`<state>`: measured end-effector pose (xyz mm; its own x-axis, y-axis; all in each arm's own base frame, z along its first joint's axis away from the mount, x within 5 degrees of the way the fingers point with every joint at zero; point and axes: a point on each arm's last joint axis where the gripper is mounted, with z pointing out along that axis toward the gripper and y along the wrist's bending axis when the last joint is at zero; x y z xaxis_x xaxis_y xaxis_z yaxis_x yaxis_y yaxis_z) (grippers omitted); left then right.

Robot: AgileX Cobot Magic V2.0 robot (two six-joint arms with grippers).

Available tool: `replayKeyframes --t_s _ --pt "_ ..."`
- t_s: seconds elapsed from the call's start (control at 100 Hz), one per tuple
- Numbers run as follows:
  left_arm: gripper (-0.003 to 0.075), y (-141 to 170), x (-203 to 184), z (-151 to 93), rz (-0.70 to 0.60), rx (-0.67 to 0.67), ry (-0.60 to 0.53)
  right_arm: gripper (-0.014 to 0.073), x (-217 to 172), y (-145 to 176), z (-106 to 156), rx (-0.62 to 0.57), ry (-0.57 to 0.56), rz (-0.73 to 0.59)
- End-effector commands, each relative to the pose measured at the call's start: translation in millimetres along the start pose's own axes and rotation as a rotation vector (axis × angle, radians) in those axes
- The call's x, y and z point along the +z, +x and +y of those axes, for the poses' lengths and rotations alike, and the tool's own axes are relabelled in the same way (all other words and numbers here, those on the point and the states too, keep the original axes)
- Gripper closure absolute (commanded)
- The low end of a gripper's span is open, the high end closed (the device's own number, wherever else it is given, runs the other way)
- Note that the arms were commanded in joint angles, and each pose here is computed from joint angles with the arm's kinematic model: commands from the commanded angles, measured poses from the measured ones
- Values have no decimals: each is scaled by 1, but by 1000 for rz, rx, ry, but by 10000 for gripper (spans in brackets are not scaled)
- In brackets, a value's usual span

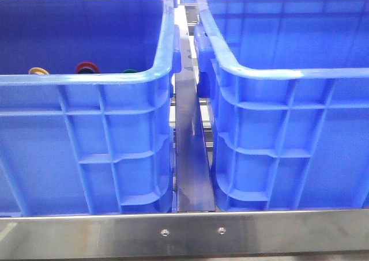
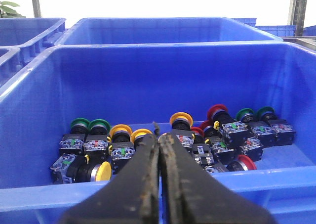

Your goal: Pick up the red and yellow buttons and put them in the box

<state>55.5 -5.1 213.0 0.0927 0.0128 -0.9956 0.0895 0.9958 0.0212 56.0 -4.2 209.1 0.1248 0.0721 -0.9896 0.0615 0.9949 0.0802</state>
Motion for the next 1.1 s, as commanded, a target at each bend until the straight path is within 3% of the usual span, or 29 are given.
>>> replayKeyframes --t_s 0.0,0.32,0.44,0.54,0.86,0.97,1.09 --pt "739 5 -2 0 -72 -11 0 662 -3 -13 0 -11 -4 -120" --pt "739 0 -2 0 -100 -31 0 662 -3 -13 0 -11 -4 -120" --pt "739 -19 -4 1 -131 -148 -1 662 -3 -13 0 -11 -4 -120" --pt "739 -48 -7 1 -124 -167 10 662 -3 -13 0 -11 -4 -120" --pt "739 -148 3 2 207 -55 6 662 -3 -13 1 -11 -5 -120" --pt "739 -166 17 3 384 -52 7 662 -3 -13 1 -11 -5 -120" --pt "739 -177 37 3 477 -52 8 662 -3 -13 1 -11 -5 -120"
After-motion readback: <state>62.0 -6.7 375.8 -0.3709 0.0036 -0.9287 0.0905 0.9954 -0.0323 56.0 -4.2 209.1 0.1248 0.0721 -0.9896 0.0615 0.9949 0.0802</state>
